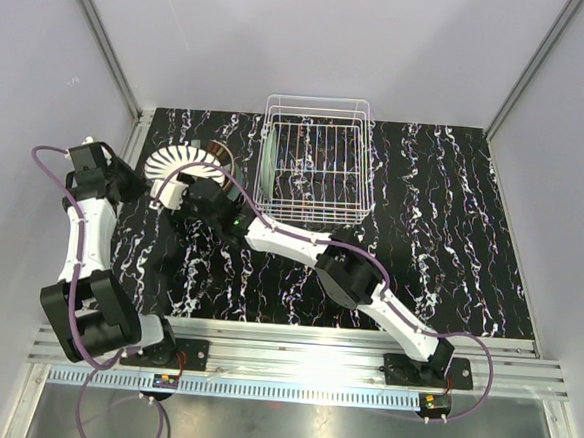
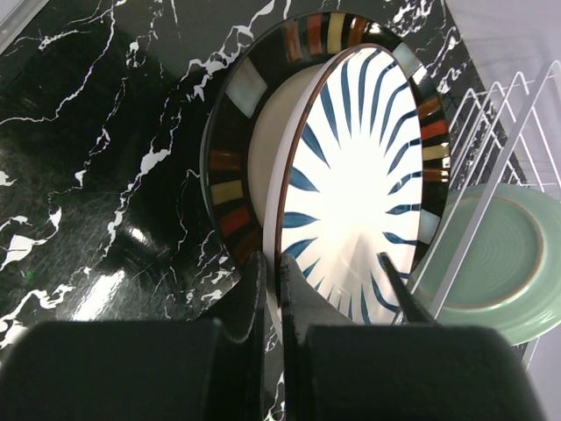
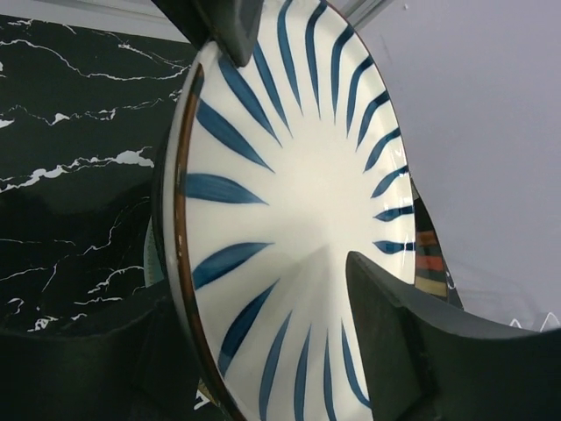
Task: Load the plates into the dish rack
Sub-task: Pass the plate from the left arm to the right
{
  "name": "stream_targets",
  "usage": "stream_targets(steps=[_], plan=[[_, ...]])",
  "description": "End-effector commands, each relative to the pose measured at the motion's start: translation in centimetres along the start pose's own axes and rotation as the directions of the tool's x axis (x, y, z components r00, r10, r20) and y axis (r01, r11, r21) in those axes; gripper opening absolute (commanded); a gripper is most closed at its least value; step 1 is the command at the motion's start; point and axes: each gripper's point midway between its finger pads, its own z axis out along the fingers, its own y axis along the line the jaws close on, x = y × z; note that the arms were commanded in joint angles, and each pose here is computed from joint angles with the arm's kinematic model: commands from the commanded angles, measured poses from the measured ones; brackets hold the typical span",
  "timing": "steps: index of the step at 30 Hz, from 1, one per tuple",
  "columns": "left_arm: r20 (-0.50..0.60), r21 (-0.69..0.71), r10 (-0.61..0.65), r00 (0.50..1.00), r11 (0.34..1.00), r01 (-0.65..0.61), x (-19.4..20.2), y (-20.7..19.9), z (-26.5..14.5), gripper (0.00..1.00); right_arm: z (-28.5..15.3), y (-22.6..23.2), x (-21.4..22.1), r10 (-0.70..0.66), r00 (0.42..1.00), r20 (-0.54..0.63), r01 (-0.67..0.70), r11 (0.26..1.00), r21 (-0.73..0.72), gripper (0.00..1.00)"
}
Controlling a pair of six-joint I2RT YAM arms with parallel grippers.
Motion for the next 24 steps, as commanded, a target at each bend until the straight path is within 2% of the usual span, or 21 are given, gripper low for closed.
stream_targets(steps=[1, 14, 17, 20, 24], plan=[[0.075, 0.172, 0.033, 0.997, 0.984, -0.045, -2.3, -4.8, -2.7, 0.00, -0.1, -4.3, -3.4, -0.015, 0.996, 0.093, 0.000, 0.987, 0.159, 0.66], [0.070, 0.200, 0.035, 0.997, 0.979, -0.048, -2.1, -5.3, -3.0, 0.00, -0.1, -4.8, -4.4, -0.147, 0.982, 0.115, 0.121, 0.971, 0.208, 0.34], [0.076, 0.206, 0.041, 0.996, 0.977, -0.056, -2.2, -5.4, -3.1, 0.08, -0.2, -4.9, -5.0, -0.159, 0.980, 0.122, 0.130, 0.967, 0.218, 0.24], [0.089, 0.211, 0.049, 0.995, 0.975, -0.067, -2.3, -5.6, -3.4, 0.16, -0.4, -5.3, -5.5, -0.168, 0.976, 0.136, 0.133, 0.963, 0.236, 0.07], [0.095, 0.212, 0.054, 0.994, 0.974, -0.074, -2.3, -5.6, -3.5, 0.20, -0.4, -5.5, -5.8, -0.171, 0.974, 0.146, 0.132, 0.961, 0.242, 0.05]])
